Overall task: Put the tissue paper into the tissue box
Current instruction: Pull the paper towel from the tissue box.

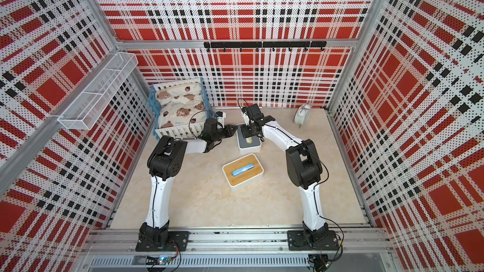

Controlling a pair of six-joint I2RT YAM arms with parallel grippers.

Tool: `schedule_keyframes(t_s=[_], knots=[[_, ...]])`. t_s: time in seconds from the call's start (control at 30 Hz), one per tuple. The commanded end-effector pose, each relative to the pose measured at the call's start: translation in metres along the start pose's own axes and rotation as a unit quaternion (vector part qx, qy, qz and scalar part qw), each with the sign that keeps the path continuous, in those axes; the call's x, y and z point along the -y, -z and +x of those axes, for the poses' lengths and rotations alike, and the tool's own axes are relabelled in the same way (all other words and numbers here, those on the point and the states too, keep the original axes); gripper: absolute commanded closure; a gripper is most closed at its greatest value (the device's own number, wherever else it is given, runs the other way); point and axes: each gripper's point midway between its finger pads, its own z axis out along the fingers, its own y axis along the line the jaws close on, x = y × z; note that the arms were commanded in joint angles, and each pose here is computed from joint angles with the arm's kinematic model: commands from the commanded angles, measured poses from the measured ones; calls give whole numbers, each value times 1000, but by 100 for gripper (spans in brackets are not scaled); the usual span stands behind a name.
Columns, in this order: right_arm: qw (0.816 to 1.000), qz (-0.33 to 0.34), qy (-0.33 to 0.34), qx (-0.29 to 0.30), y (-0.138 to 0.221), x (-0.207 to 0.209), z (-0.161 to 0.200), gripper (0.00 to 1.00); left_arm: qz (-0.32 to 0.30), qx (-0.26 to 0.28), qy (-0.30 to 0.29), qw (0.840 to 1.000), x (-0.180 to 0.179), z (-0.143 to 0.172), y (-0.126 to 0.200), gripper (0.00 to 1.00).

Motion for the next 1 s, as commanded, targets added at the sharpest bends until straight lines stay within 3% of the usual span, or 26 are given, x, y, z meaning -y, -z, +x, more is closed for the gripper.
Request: schedule_keyframes(t_s=[0.0,0.3,0.67,0.9,0.97], knots=[[999,0,0,47,27,-7,-21,100,-4,-14,-7,1000,-2,10,-6,76],[997,47,-38,40,20,25,15,100,-6,-16,-5,1000,-3,11,-7,76],[995,82,-53,19,4,55,31,100,-7,-18,-6,1000,-3,13,-7,76],[996,79,-37,36,26,52,16,73,-7,-17,-7,1000,-3,12,-7,76],[996,77,-29,42,37,48,10,58,-8,-17,-7,1000,-3,12,-7,76]])
